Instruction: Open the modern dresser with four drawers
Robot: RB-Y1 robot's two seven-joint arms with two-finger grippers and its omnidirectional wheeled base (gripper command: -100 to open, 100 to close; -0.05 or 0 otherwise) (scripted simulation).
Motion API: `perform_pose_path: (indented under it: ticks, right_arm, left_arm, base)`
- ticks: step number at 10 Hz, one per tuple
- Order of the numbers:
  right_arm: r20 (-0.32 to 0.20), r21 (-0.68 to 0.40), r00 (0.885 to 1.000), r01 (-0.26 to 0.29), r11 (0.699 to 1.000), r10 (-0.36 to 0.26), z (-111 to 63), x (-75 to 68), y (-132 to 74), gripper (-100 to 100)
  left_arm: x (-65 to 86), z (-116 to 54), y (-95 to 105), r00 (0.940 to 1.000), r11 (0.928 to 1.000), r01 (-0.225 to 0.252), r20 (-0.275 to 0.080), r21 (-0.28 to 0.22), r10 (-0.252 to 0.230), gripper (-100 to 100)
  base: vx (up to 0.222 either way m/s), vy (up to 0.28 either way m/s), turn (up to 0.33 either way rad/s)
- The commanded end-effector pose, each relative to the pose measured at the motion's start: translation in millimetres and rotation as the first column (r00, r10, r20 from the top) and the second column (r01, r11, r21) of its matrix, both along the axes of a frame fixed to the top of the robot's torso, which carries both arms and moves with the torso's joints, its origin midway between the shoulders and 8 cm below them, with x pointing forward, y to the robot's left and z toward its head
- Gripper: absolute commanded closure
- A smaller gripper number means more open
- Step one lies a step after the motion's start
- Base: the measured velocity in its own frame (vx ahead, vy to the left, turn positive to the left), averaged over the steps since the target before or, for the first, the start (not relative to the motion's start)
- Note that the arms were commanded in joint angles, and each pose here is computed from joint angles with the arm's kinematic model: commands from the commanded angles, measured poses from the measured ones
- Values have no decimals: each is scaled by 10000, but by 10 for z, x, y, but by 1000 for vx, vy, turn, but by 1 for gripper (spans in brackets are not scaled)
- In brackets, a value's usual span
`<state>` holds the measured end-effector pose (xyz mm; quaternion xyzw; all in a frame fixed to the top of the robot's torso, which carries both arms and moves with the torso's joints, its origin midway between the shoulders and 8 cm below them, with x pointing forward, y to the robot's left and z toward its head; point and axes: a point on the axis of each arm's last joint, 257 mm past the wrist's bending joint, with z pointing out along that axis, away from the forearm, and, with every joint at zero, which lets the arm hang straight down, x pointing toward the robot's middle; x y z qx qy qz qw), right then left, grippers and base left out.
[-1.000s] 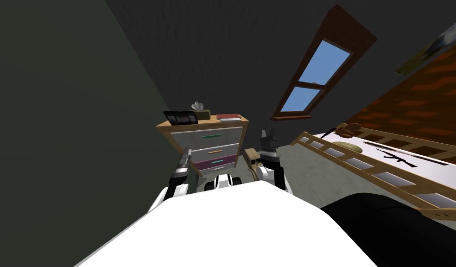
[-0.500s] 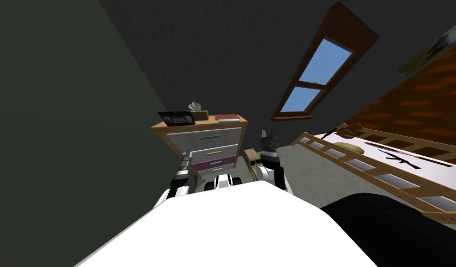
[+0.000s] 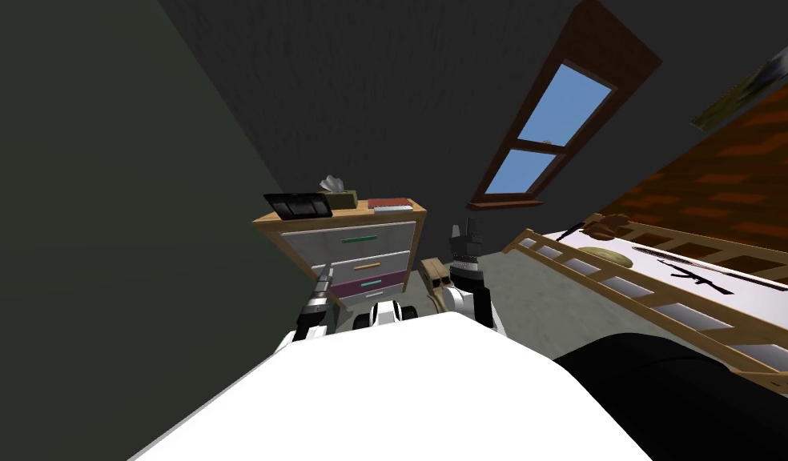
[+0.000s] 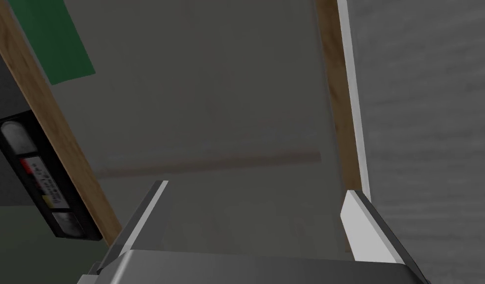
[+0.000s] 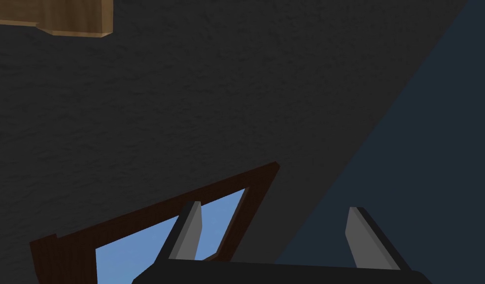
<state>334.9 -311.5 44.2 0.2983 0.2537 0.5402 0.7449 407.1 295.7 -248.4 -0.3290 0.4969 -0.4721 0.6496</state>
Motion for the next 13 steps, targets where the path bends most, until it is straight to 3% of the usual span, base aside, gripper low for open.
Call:
perform_pose_path:
  ticks: [1, 3, 7, 13]
  right_arm:
    - [0, 0, 10000, 0, 10000, 0, 0, 0, 0, 0]
    - [0, 0, 10000, 0, 10000, 0, 0, 0, 0, 0]
    - [0, 0, 10000, 0, 10000, 0, 0, 0, 0, 0]
    - [0, 0, 10000, 0, 10000, 0, 0, 0, 0, 0]
  left_arm:
    - [-24, -213, 27, 9994, 10000, -74, -348, -4, 74, -100]
    - [-43, -334, 38, 9985, 9999, -117, -543, -19, 115, -100]
    - [-131, -748, 28, 9924, 9994, -283, -1205, -185, 258, -100]
    - [-233, -1111, -115, 9831, 9966, -489, -1797, -657, 364, -100]
  base:
    - [27, -37, 3]
    - [22, -34, 3]
    - [30, -42, 5]
    - [26, -30, 3]
